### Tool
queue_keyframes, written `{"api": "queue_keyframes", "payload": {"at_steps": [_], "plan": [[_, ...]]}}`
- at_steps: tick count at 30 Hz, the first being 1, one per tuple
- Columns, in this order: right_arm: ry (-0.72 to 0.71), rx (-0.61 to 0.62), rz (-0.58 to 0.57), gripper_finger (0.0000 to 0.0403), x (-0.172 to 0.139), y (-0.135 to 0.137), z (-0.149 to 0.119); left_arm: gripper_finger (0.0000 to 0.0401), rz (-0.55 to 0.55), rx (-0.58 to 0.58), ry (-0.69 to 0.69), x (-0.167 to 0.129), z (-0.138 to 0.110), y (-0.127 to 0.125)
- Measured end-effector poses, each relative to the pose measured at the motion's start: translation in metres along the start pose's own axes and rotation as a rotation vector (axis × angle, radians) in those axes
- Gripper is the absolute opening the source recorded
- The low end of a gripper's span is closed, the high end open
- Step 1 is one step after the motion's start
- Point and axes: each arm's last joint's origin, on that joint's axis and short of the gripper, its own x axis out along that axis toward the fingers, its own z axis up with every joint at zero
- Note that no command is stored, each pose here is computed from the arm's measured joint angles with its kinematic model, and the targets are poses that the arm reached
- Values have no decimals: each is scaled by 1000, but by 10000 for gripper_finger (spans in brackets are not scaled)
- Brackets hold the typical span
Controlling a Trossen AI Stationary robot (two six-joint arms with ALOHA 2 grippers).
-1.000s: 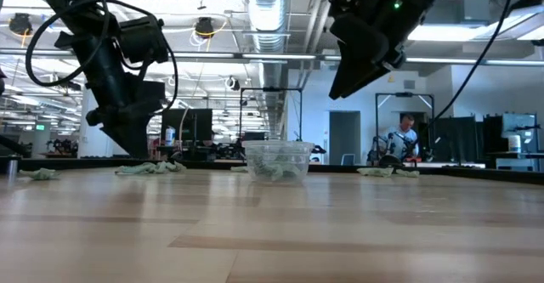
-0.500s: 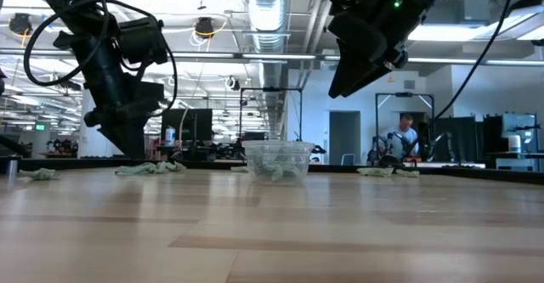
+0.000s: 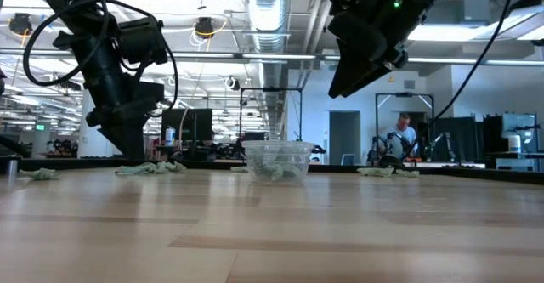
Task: Pick and place Stevia / Truvia into bins
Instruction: Put the green stevia packet into the transparent container
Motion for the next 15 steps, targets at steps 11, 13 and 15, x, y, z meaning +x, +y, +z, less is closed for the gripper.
{"api": "queue_keyframes", "payload": {"at_steps": [11, 13, 15], "plan": [[-2, 1, -3, 210, 0, 0, 0, 199, 51, -29, 101, 19, -3, -1], [-2, 0, -3, 210, 0, 0, 0, 205, 63, -26, 108, 21, -3, -2], [-2, 0, -4, 210, 0, 0, 0, 207, 65, -11, 115, 23, -3, -2]]}}
